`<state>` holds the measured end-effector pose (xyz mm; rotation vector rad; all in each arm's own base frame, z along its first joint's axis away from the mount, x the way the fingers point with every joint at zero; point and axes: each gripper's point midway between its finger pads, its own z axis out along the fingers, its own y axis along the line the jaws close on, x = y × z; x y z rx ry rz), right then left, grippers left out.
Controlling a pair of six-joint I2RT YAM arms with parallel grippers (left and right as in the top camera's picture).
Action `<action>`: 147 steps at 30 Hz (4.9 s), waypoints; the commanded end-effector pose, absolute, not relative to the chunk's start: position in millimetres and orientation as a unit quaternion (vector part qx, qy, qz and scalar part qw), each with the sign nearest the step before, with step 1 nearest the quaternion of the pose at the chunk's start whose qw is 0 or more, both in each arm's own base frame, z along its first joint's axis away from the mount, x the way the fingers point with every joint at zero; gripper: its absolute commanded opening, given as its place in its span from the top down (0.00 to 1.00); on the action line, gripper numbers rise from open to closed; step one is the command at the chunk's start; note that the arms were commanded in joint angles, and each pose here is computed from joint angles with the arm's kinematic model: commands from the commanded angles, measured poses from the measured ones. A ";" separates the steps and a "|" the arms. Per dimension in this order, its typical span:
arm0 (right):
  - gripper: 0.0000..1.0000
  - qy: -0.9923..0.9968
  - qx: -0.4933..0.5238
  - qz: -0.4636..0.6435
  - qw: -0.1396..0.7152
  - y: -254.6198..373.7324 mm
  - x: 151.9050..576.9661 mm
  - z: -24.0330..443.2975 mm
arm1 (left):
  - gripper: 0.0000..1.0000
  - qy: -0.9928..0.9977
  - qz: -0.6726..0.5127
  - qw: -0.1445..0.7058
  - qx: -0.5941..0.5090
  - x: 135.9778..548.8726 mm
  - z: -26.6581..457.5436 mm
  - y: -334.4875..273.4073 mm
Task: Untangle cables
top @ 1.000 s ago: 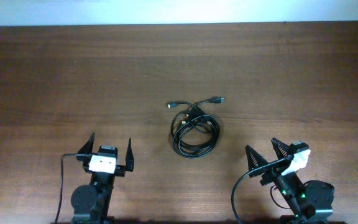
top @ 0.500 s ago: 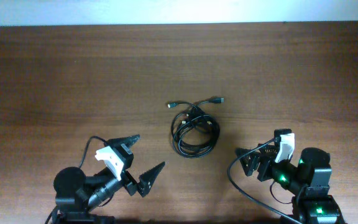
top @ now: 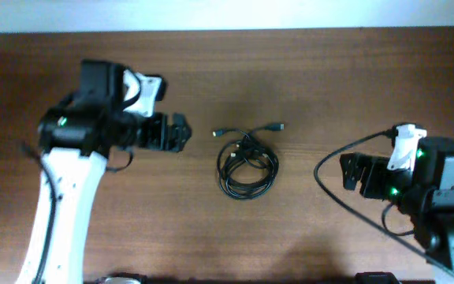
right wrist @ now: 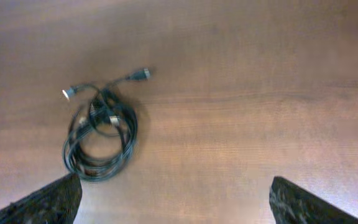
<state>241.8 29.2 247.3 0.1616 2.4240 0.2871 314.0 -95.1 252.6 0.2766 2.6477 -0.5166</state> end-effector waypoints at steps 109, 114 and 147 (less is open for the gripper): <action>0.05 0.963 0.026 0.048 0.266 14.4 243.7 246.1 | 1.00 0.957 -0.047 0.008 0.288 354.1 -47.6 -193.6; 0.05 0.963 0.027 0.048 0.266 14.3 243.8 246.0 | 1.00 0.962 -0.059 0.046 0.264 381.0 24.9 -208.2; 0.05 0.877 -0.453 0.057 0.153 173.5 310.3 93.5 | 1.00 0.935 -0.050 0.301 0.182 394.0 354.0 -162.8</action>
